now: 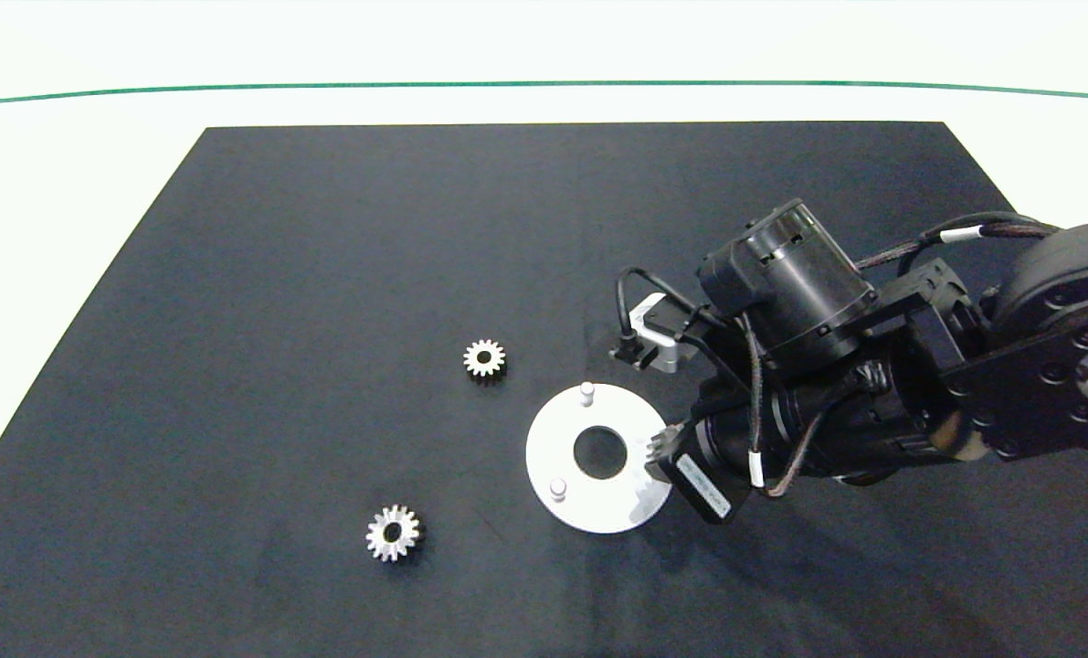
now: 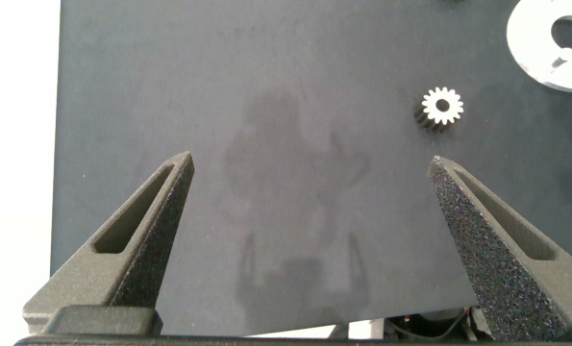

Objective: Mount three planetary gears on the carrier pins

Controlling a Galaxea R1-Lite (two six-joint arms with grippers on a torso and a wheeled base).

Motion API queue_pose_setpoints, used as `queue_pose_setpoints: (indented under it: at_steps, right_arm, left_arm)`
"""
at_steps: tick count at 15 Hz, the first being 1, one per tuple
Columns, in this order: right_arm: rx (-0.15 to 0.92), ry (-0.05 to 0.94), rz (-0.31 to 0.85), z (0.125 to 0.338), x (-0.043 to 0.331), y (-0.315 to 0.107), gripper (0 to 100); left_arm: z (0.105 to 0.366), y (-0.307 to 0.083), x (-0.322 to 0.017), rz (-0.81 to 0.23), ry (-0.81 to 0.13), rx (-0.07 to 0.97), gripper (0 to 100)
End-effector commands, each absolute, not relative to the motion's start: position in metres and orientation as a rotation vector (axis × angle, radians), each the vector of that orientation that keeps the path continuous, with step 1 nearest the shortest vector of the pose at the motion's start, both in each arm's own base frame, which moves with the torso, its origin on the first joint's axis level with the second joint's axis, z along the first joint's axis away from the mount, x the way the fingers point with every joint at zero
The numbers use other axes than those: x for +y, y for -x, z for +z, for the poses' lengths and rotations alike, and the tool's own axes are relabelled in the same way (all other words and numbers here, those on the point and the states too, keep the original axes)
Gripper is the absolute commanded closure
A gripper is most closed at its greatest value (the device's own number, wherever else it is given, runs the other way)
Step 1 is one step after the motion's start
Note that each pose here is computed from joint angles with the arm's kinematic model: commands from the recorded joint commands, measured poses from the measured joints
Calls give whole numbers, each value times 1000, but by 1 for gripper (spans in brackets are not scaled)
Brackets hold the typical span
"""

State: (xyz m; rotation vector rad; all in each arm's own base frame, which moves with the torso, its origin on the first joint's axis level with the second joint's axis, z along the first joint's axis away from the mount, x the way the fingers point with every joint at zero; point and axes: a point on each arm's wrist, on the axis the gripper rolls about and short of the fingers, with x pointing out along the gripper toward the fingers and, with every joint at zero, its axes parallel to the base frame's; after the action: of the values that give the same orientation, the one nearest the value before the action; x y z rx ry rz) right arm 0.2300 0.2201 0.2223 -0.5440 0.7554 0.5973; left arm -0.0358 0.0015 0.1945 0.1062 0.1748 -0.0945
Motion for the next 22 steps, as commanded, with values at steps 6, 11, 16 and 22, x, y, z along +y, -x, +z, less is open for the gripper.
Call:
queue_pose_setpoints:
  at_steps: [6,11,16,22]
  right_arm:
    - [766,559,584,218,223,-234,81]
    - [772,565,582,215,225,-236,81]
    - [791,575,581,207,230,-240,81]
    - [789,573,579,207,231,-242,81]
  left_arm:
    - [195,36,1,-95,-107,176,0]
    - [195,36,1,-95,-107,175,0]
    - [196,35,1,-95,-107,176,0]
    - [196,33,1,-98,-105,184,0]
